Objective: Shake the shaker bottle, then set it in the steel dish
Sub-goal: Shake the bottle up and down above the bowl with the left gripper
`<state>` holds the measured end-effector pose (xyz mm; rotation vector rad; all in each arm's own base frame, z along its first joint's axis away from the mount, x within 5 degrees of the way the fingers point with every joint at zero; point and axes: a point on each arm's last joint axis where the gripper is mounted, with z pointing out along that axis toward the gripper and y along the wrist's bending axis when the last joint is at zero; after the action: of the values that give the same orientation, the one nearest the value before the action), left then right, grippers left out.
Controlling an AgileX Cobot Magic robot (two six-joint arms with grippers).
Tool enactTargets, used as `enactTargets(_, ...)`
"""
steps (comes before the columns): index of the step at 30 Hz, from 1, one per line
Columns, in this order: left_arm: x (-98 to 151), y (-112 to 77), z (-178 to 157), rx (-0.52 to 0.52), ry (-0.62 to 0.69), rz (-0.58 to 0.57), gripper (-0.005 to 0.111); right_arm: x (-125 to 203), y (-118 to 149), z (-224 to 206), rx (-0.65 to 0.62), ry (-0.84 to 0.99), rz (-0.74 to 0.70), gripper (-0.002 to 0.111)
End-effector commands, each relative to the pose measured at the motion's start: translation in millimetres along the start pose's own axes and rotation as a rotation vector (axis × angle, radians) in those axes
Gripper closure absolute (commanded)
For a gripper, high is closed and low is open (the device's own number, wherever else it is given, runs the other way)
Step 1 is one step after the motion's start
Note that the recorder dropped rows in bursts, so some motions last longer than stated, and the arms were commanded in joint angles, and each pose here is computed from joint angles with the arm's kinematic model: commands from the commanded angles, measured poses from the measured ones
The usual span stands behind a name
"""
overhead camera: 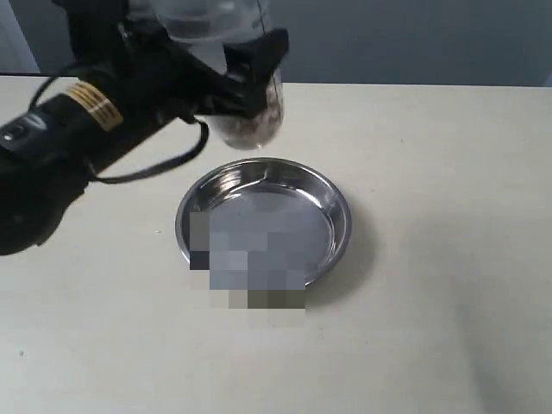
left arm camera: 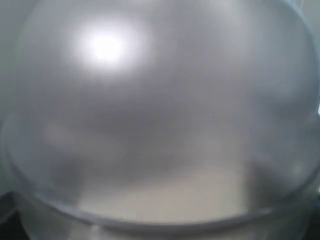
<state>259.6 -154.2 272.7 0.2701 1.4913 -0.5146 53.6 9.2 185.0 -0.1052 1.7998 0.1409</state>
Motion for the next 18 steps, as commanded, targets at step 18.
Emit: enactTargets(18,-20,-12.5,-6,0.121,-0.063,0.047,0.106,-1,0,0,-0.002,-0.012,-0.006,0.109)
